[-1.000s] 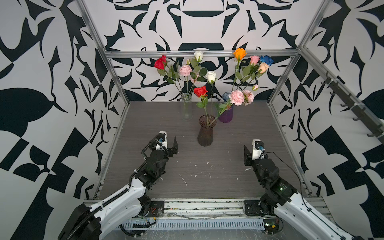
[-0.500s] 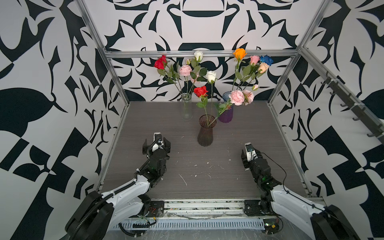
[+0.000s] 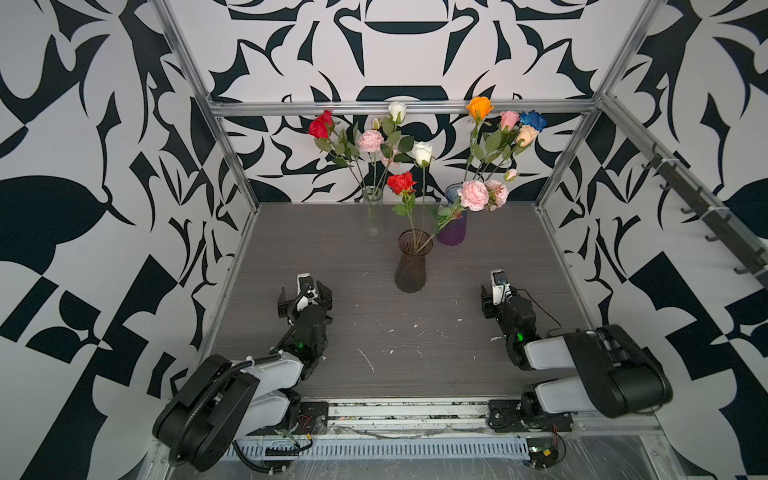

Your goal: Arrange the flowers into the vase

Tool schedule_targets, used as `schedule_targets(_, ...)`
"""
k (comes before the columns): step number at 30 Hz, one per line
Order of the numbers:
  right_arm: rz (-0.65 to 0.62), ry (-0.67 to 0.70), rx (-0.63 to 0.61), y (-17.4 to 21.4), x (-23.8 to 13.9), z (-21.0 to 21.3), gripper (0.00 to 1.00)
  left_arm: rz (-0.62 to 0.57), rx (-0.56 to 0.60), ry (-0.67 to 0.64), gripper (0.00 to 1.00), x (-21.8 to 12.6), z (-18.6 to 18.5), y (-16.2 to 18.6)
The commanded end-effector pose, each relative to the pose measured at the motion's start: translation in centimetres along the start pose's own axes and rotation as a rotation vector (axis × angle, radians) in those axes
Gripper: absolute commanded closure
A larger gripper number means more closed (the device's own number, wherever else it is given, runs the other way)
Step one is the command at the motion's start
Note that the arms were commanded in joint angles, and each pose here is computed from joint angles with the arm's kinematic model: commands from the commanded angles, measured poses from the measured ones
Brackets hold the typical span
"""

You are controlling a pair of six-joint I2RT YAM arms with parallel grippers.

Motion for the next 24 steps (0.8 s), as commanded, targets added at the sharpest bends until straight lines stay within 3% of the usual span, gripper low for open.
schedule_targets(1, -0.138, 0.038, 0.061, -1.7, 0.8, -0.5, 0.43, -0.087, -0.094, 0.025, 0.01, 1.0, -0.4, -1.2)
schedule_targets(4, -0.088, 0.026, 0.050, -2.0, 1.5, -0.4, 0.41, -0.115, -0.060, -0.009, 0.01, 1.6, -0.8, -1.7)
schedule_targets(15, 0.039, 0.031, 0.077, -2.3, 4.0, -1.2, 0.36, -0.087, -0.041, 0.120, 0.01, 1.2, -1.6, -1.5)
schedule_targets(24, 0.017, 0.033, 0.083, -2.1, 3.6, -1.3, 0.37, -0.151, -0.088, 0.149, 0.01, -0.3, -0.4, -0.8)
Point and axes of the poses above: each gripper's point midway between its finger pads, its own x axis out along the fingers, its own z axis along the line the jaws close on, y = z × x, the point moved 7 cm from there along -x, back along the fingers
